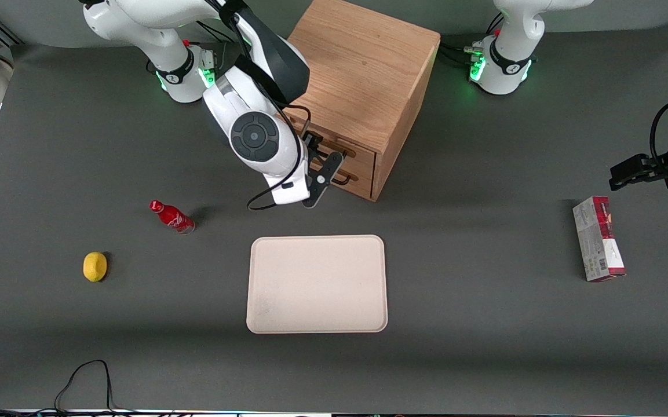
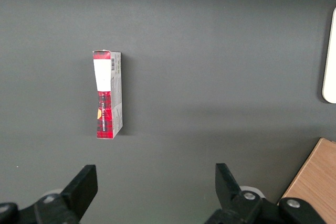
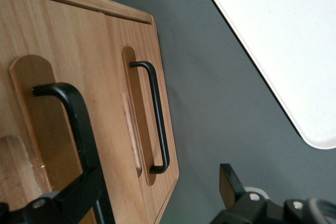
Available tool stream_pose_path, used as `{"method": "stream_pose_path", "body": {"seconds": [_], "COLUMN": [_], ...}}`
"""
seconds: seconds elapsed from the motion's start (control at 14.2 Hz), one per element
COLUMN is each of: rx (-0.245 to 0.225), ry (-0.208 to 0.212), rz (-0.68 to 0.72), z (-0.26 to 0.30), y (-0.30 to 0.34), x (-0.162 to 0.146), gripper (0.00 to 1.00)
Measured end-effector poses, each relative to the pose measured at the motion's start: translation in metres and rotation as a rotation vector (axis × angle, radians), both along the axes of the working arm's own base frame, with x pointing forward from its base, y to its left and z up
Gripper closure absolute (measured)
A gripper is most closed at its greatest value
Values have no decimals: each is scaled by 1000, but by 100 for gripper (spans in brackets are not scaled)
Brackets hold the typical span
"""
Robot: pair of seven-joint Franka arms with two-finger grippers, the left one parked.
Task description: Open upper drawer
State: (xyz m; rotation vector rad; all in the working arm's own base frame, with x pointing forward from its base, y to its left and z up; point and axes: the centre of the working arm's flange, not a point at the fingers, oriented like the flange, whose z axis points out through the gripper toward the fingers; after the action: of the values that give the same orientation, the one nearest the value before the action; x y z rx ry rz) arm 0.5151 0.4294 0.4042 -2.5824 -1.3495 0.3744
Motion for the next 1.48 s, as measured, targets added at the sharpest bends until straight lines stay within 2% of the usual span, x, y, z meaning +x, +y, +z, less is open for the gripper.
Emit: {"method": "stream_pose_path", "body": {"seconds": [0.7, 1.2, 1.48], "rx": [12, 43, 45], "ry": [-16, -33, -32], "rz": [13, 98, 112], "z": [-7, -14, -18], "y": [3, 7, 5], "x": [-2, -4, -4], "gripper": [0, 0, 0]}}
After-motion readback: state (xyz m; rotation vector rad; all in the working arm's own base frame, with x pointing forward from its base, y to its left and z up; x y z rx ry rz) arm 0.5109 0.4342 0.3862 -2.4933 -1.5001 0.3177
